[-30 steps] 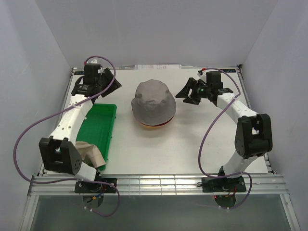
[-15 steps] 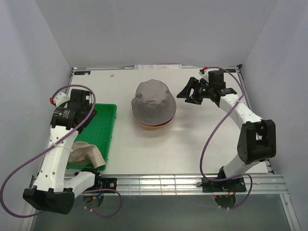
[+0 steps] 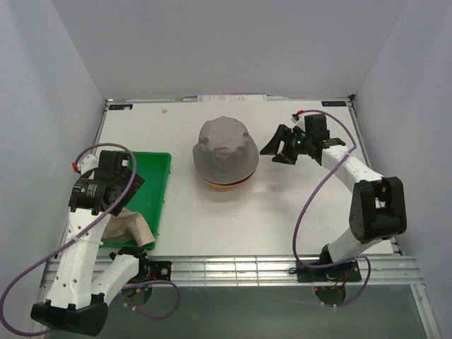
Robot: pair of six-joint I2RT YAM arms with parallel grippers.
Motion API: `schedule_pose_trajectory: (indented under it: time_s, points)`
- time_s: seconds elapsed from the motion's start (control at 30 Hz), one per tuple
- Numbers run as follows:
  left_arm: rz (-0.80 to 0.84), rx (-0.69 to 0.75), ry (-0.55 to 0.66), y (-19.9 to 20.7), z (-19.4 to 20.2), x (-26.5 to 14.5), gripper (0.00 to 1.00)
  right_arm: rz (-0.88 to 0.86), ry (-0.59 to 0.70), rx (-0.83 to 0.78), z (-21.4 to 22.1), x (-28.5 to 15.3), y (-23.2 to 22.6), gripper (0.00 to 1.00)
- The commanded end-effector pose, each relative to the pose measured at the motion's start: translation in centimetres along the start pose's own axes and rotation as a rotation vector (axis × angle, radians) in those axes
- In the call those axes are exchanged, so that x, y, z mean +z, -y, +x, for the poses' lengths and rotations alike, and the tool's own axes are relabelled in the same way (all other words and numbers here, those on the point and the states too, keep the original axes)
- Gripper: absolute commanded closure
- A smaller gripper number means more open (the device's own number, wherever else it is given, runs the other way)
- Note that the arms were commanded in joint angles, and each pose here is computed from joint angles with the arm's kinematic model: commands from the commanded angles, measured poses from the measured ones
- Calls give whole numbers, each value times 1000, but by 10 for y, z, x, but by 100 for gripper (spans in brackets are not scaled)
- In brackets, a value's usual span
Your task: Stack the hats
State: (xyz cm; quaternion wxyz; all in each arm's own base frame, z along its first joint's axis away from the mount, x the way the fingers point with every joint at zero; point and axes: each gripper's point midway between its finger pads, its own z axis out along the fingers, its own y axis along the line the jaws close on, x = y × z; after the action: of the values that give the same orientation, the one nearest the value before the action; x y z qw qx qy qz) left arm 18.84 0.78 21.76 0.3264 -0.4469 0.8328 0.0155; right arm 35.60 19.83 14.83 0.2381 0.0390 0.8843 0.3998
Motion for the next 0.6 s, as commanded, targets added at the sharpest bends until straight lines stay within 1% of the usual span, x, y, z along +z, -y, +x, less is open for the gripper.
schedule_pose_trajectory:
  time_s: [0.0,0.07,0.13,0.33,0.57]
  points:
    - [13,54,-44,-15,12,-11,13,-47,59,-53,-11,-11,-16,25]
    - [36,60,-61,-17,18,-12,13,-48,60,-47,-10,-11,-16,25]
    - [37,70,-102,-21,31,-8,13,-48,61,-46,-9,-11,-16,25]
    - [54,84,-148,-34,51,-5,13,-37,64,-41,-7,-11,-14,25]
    - [62,97,-158,-37,56,-4,13,-29,60,-32,-2,-10,-10,26]
